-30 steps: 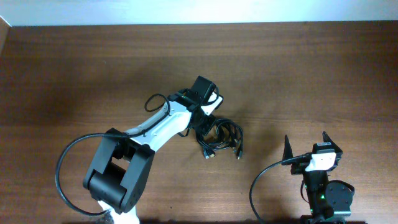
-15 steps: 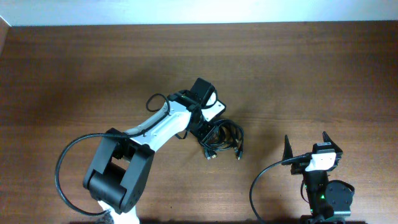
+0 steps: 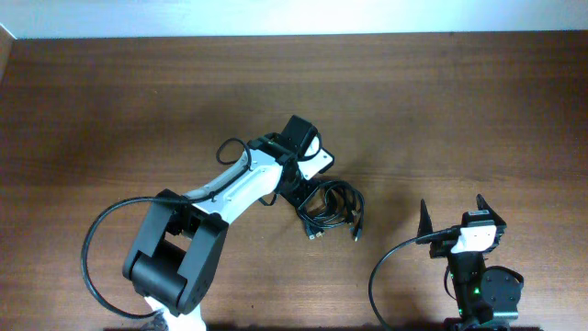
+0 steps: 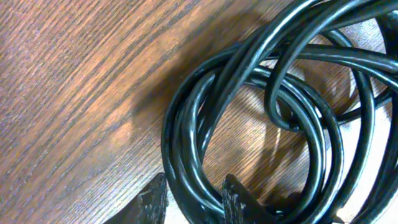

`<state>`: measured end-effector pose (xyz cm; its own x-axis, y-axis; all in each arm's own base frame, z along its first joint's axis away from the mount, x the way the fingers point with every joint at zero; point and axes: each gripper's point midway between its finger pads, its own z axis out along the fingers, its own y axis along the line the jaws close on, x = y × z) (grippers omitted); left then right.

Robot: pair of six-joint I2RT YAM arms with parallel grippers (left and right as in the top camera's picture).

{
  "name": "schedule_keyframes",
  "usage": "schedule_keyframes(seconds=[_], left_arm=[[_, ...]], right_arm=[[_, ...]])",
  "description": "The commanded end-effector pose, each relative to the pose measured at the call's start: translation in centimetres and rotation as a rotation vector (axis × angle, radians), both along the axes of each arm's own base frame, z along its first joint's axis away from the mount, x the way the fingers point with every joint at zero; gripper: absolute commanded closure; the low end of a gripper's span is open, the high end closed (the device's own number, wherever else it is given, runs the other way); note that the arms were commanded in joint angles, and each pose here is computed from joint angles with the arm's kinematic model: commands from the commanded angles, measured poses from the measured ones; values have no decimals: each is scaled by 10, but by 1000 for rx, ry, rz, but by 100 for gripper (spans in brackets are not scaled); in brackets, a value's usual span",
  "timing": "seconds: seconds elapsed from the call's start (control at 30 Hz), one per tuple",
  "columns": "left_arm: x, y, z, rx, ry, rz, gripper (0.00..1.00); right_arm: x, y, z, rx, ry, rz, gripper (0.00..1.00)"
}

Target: Untangle cables

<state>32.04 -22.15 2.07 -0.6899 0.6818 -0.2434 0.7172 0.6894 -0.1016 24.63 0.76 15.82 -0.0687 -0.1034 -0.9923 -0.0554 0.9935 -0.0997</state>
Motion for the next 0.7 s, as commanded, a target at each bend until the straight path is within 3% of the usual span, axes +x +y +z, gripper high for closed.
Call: schedule_keyframes(seconds=[0.0, 0.03, 0.07, 0.13, 0.17, 0.23, 0.3, 0.4, 0.53, 0.67], left_arm=[[-4, -1, -23, 21, 44, -21, 73], [-4, -2, -28, 23, 48, -23, 82], [-3, -4, -30, 20, 42, -26, 100], [0, -9, -26, -1, 39, -28, 100], [-3, -20, -19, -64, 58, -41, 100], [-8, -48, 1, -221, 108, -78, 100], [-16, -65, 14, -338, 155, -108, 100], [-28, -83, 31, -477, 198, -186, 100], [-21, -77, 41, -491, 173, -178, 100], [-17, -79, 48, -518, 136, -214, 100]], right_arm=[[0, -13, -2, 3, 3, -74, 1], [0, -13, -2, 4, 3, -74, 1], [0, -13, 0, 3, -4, -74, 1], [0, 0, -1, 127, 4, -10, 1], [-1, 12, 7, 269, -12, 59, 1], [-11, 49, 24, 391, 4, 273, 1], [-22, 61, 25, 525, 119, 320, 1], [-34, 61, 39, 530, 187, 301, 1], [-42, 72, 55, 474, 290, 361, 1], [-35, 81, 67, 470, 517, 382, 1]])
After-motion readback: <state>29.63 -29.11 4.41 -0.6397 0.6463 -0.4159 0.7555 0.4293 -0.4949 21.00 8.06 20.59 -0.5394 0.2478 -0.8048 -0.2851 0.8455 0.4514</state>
